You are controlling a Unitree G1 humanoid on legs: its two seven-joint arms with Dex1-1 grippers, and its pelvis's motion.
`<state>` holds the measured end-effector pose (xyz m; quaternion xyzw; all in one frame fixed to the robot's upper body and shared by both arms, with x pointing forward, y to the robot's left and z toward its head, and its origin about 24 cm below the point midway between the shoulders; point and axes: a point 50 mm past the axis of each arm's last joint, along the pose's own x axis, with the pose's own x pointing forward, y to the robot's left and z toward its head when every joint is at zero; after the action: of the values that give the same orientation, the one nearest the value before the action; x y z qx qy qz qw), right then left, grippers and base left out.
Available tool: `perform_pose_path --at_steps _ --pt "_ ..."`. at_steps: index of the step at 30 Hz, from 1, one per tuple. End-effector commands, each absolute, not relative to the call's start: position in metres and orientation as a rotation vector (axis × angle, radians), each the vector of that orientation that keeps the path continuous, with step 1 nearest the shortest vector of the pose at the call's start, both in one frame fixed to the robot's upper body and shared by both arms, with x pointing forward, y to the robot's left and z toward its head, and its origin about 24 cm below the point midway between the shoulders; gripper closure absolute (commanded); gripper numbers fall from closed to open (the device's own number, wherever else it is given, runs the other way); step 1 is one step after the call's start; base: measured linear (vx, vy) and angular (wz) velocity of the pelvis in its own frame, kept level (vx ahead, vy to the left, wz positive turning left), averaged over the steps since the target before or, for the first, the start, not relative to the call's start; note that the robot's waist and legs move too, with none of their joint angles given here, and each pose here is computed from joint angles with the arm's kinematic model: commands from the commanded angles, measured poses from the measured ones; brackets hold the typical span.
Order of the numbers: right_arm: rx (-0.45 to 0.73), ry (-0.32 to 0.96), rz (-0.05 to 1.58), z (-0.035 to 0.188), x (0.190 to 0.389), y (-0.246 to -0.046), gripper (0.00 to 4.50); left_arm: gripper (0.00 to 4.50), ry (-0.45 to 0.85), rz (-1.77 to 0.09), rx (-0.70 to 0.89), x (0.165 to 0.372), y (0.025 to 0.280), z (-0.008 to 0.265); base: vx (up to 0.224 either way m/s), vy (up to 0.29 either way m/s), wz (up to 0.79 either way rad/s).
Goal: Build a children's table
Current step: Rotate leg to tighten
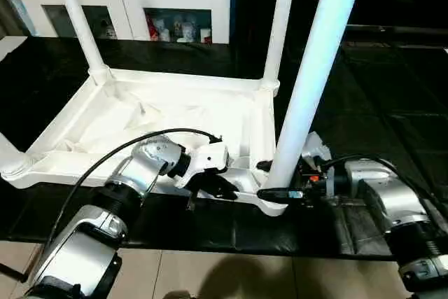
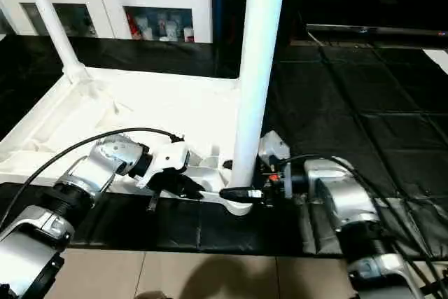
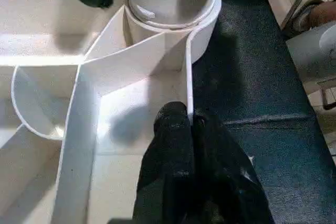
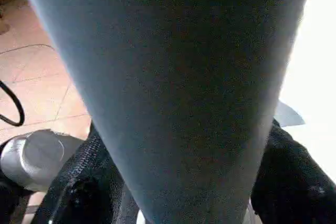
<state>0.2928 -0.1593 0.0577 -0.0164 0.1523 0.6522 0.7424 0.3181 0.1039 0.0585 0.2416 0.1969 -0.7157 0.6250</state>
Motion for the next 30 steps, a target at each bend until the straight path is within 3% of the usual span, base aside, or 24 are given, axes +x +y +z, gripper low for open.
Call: perform_pose_path --at_steps 1,12,24,30 --pt "-0.039 0.331 1.457 0.062 0.295 -0.157 1.52 4.50 0.442 -1.665 0.602 0.319 0.097 0.062 0.000 0.000 0.00" --pt "-0.010 0.352 1.496 0.060 0.295 -0.155 2.29 4.50 0.441 -1.623 0.595 0.322 0.100 0.062 0.000 0.000 0.00" --pt "0.054 0.335 1.514 0.054 0.286 -0.144 2.38 4.50 0.432 -1.529 0.525 0.329 0.097 0.063 0.000 0.000 0.00" --pt "0.080 0.312 1.354 0.047 0.289 -0.136 2.39 4.50 0.422 -1.425 0.468 0.337 0.090 0.065 0.000 0.000 0.00"
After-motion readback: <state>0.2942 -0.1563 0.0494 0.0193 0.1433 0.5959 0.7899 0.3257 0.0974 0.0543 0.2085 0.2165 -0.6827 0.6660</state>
